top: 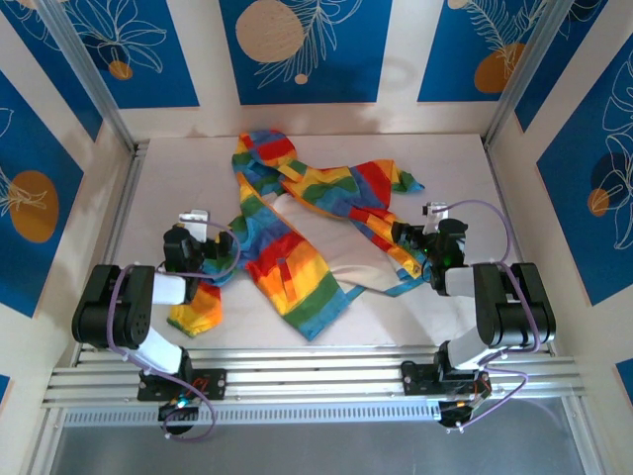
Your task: Zip up the jacket
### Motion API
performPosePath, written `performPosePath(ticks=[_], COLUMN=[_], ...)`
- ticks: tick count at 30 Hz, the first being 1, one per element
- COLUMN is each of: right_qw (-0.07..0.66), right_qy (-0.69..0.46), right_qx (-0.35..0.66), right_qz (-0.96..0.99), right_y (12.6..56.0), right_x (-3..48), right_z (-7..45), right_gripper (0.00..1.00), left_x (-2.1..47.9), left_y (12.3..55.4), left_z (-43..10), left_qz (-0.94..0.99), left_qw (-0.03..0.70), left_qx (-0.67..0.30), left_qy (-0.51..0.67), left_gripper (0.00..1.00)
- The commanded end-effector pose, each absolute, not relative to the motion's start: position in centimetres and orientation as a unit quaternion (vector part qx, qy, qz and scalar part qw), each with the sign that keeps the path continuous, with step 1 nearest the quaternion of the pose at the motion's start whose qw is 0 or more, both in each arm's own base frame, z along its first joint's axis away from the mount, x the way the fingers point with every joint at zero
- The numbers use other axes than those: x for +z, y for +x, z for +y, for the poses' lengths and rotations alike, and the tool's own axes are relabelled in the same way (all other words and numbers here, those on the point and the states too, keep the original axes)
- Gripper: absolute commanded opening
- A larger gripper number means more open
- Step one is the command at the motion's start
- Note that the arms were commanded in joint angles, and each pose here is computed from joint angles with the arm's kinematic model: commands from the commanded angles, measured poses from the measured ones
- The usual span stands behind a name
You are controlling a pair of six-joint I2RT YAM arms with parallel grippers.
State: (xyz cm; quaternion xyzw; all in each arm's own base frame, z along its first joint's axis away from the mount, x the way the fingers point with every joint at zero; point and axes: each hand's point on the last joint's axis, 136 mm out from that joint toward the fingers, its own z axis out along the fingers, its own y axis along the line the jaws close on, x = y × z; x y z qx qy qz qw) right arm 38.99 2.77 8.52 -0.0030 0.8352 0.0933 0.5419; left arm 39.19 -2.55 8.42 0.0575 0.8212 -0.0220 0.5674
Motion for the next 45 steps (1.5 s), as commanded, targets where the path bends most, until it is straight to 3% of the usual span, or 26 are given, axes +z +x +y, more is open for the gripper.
performPosePath(ticks=[1, 33, 40, 45], right_qw=[0.553, 0.554, 0.547, 0.502], right_qy=[-0.012, -0.012, -0.028, -0.029], right_qx=[0.089, 0.089, 0.102, 0.107], right_qz=[0.828, 0.828, 0.831, 0.858], right_y=[39.7, 39.6, 39.8, 40.5], right_x=[9.3, 9.4, 9.8, 11.3], right_z=[2.8, 2.8, 3.4, 3.9], right_gripper=[0.99, 0.99, 0.99, 0.99], left_x=[9.2, 9.1, 11.5, 14.7], left_y=[39.7, 39.6, 38.9, 38.1], left_z=[-3.0, -2.9, -1.9, -1.7], left_qz=[0.813, 0.814, 0.804, 0.807], left_qw=[0.577, 0.577, 0.594, 0.59], left_qx=[-0.027, -0.027, -0.009, -0.016], left_qy=[0.068, 0.068, 0.041, 0.026], left_gripper=[1.0, 1.0, 1.0, 0.98])
